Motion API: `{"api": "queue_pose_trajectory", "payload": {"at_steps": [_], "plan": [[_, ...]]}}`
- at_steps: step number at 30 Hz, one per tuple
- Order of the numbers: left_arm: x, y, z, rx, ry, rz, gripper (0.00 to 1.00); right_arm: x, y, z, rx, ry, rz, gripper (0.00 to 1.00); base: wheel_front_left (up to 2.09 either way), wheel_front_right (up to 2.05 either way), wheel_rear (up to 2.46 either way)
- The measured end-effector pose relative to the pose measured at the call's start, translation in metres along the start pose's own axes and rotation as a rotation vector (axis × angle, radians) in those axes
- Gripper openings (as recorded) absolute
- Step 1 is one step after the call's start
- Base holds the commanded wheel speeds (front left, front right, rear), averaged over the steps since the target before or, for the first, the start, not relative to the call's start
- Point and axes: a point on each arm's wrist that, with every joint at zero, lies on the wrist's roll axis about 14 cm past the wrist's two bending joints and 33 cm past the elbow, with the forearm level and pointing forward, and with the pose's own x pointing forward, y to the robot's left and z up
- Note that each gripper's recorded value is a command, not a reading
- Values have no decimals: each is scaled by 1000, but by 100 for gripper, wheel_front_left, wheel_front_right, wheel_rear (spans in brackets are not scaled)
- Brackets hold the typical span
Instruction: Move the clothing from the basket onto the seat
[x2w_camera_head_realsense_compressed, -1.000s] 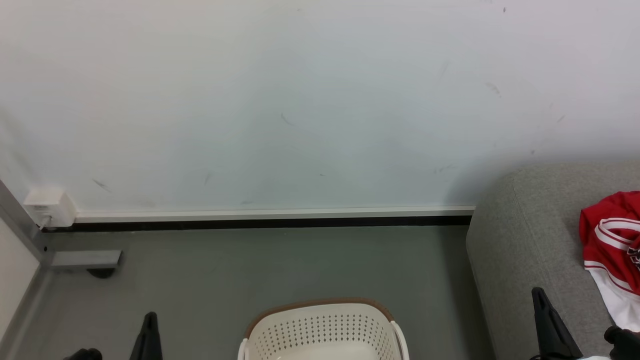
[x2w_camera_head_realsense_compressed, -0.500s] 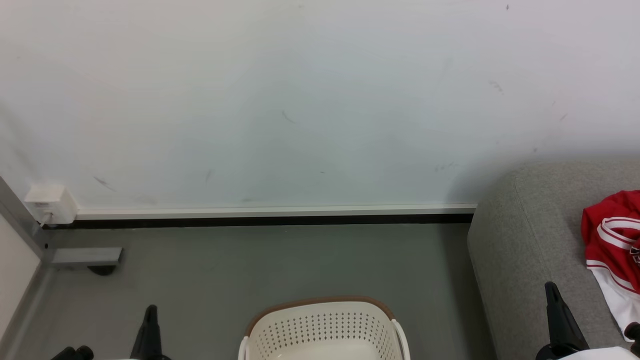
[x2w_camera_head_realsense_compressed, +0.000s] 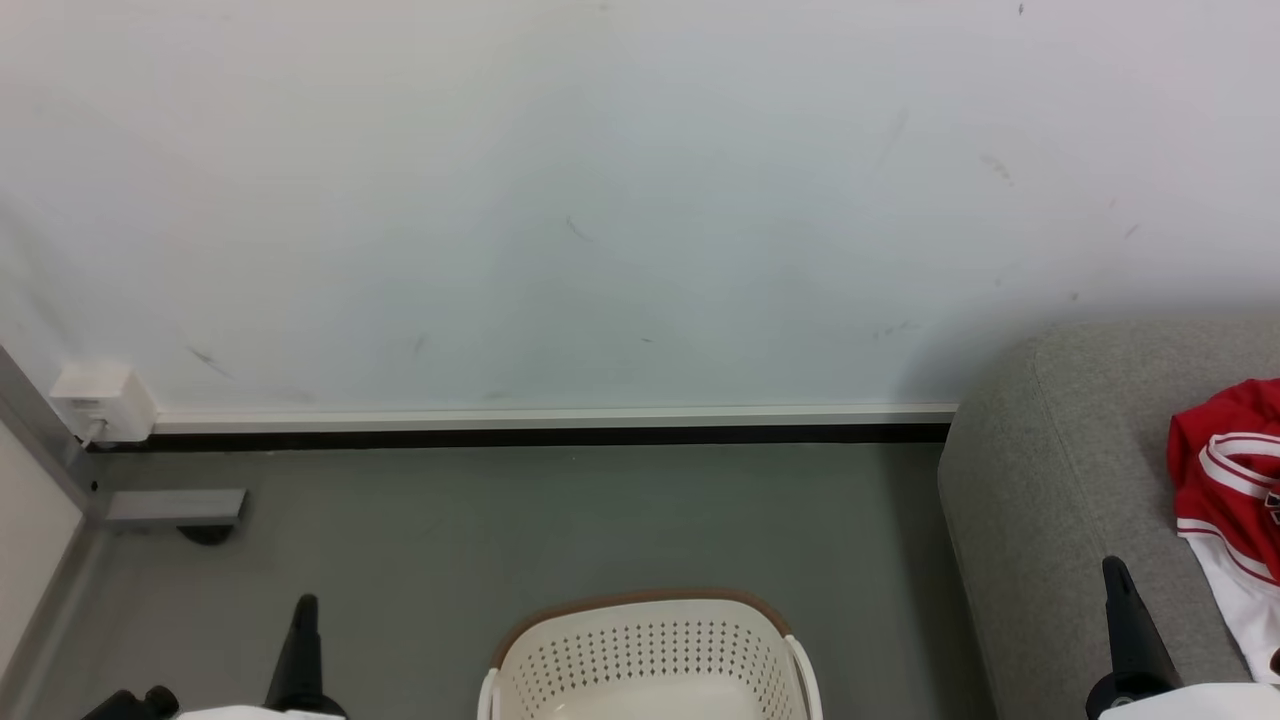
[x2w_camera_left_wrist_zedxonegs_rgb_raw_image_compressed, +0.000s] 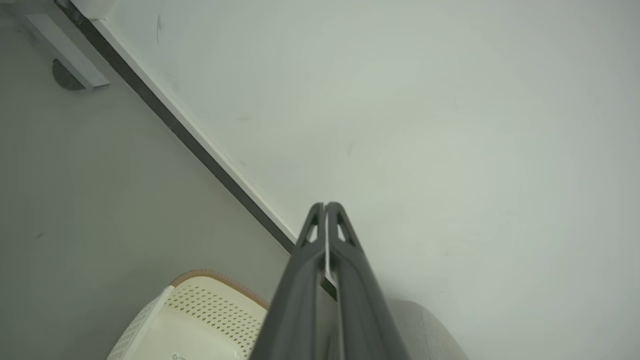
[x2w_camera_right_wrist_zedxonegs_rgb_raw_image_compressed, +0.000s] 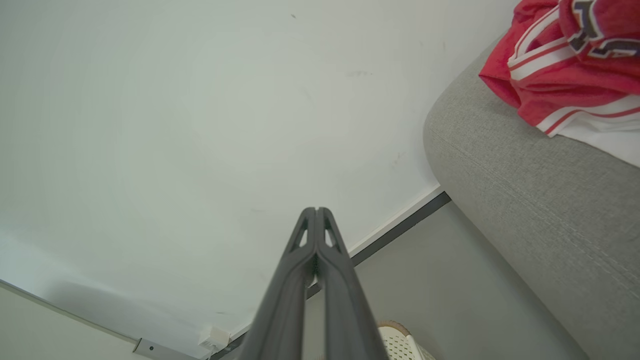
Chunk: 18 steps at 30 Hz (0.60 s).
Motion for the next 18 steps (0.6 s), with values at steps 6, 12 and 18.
{"api": "queue_pose_trajectory", "payload": {"at_steps": [6,12,18], "plan": [[2,-2,1,-70,7,-8,0,2,-1,1,67,0,-6,0,0,0,0],[3,-5,1,-135,16,-15,0,3,-3,2,130,-1,-14,0,0,0,0],[5,-7,2,-197,19,-25,0,6,-2,4,191,-3,-14,0,0,0,0]]}}
